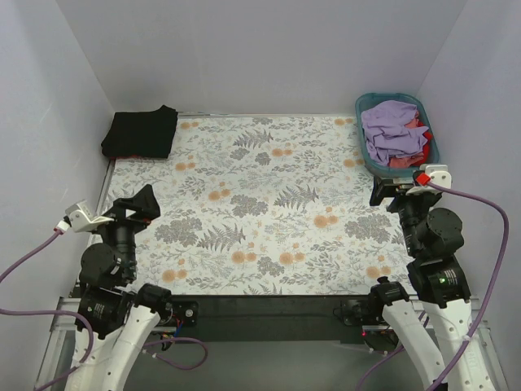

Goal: Fold and stack the t-shirts
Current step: Grab the tshirt from the pile

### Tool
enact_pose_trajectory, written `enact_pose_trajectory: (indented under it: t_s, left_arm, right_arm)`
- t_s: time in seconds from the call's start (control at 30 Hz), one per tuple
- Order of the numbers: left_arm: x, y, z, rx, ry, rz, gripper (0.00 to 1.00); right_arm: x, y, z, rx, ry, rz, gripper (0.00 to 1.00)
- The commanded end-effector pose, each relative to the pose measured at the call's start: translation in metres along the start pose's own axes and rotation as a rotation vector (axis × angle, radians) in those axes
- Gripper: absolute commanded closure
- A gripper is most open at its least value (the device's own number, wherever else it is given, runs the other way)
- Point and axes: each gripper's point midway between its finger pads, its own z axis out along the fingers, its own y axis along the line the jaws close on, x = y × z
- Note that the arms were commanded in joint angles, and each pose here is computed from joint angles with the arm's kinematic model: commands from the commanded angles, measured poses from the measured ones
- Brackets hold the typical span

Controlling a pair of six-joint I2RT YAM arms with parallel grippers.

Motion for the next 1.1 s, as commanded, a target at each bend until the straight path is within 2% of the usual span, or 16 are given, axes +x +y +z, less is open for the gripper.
enact_pose_trajectory:
  t_s: [0.0, 0.13, 0.3, 0.4, 0.43, 0.5, 0.53, 0.57, 0.67, 0.77, 0.8, 0.87, 1.07]
  left_arm:
    - [0.005, -0.003, 0.001, 0.029, -0.002, -0.008, 0.02]
    - [0.014, -0.004, 0.003, 0.057, -0.002, -0.007, 0.02]
    - [0.043, 0.002, 0.008, 0.053, 0.057, -0.025, 0.02]
    - [0.071, 0.001, 0.007, 0.083, 0.137, -0.059, 0.02]
    - [0.078, 0.002, 0.006, 0.089, 0.156, -0.067, 0.02]
    - [0.086, 0.001, 0.003, 0.097, 0.180, -0.105, 0.02]
    - [0.084, 0.000, 0.003, 0.101, 0.176, -0.109, 0.02]
    - [0.083, 0.001, 0.003, 0.099, 0.174, -0.106, 0.02]
    - [0.086, 0.004, 0.003, 0.083, 0.180, -0.101, 0.02]
    - [0.086, 0.005, 0.003, 0.078, 0.177, -0.104, 0.02]
    - [0.085, 0.006, 0.003, 0.074, 0.172, -0.103, 0.02]
    - [0.086, 0.007, 0.004, 0.071, 0.173, -0.098, 0.03]
    - [0.087, 0.005, 0.004, 0.084, 0.171, -0.102, 0.04]
  right_arm:
    - [-0.010, 0.001, 0.005, 0.005, -0.042, 0.022, 0.02]
    - [-0.002, 0.007, 0.013, -0.019, -0.011, 0.023, 0.02]
    - [0.013, 0.029, 0.030, -0.109, 0.064, 0.067, 0.01]
    - [0.015, 0.046, 0.049, -0.171, 0.110, 0.091, 0.01]
    - [0.027, 0.051, 0.063, -0.180, 0.167, 0.093, 0.02]
    - [0.012, 0.057, 0.080, -0.188, 0.173, 0.109, 0.02]
    - [0.029, 0.058, 0.098, -0.171, 0.237, 0.102, 0.02]
    - [0.015, 0.053, 0.109, -0.148, 0.230, 0.104, 0.01]
    - [0.038, 0.026, 0.149, -0.013, 0.321, 0.140, 0.02]
    - [0.046, -0.009, 0.184, 0.101, 0.351, 0.240, 0.06]
    - [0.054, -0.019, 0.199, 0.129, 0.364, 0.256, 0.11]
    - [0.062, -0.048, 0.212, 0.194, 0.364, 0.298, 0.17]
    - [0.111, -0.108, 0.248, 0.283, 0.402, 0.431, 0.23]
